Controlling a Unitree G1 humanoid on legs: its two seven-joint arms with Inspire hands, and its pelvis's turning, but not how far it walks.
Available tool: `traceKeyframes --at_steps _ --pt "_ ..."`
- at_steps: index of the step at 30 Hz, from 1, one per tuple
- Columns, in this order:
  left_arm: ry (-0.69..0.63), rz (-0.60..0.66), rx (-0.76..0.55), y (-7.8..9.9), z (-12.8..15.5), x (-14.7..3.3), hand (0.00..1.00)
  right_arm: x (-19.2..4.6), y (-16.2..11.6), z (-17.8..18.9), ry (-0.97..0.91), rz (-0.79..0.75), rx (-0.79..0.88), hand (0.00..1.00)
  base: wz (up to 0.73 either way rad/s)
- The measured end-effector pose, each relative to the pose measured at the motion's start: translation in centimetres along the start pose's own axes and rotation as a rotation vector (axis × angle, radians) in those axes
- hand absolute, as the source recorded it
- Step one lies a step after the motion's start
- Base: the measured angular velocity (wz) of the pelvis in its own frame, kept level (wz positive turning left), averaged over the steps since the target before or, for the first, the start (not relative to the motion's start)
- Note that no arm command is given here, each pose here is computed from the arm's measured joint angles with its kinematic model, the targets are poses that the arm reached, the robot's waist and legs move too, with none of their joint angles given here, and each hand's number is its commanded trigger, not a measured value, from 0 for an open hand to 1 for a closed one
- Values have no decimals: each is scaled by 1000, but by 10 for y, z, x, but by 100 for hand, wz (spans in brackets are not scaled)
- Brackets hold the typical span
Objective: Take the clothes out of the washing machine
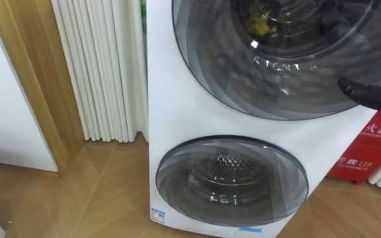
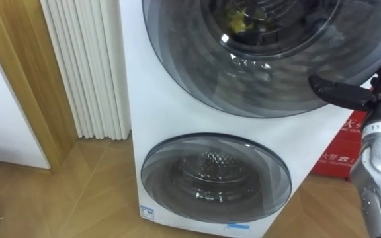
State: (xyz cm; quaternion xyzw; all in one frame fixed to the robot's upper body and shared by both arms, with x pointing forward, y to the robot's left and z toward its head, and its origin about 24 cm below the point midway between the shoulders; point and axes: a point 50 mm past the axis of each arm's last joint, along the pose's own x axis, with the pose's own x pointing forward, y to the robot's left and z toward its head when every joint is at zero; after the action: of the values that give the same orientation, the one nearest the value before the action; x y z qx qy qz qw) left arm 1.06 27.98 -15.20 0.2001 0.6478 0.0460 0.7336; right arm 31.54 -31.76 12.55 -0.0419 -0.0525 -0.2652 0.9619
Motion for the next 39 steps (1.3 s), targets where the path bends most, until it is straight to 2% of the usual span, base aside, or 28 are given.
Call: traceKeyframes --at_steps 14,23,29,39 --pt "-4 -1 39 7 -1 -1 0 4 -1 -9 53 22 -9 0 2" --pt "-30 -25 43 6 3 -1 0 1 8 -12 34 70 -146 0 -8" --pt "-53 -28 44 6 6 -1 0 0 13 -11 22 99 -161 0 -7" --pt "-76 -31 46 5 8 -1 0 -16 13 -9 -28 147 -196 0 -2"
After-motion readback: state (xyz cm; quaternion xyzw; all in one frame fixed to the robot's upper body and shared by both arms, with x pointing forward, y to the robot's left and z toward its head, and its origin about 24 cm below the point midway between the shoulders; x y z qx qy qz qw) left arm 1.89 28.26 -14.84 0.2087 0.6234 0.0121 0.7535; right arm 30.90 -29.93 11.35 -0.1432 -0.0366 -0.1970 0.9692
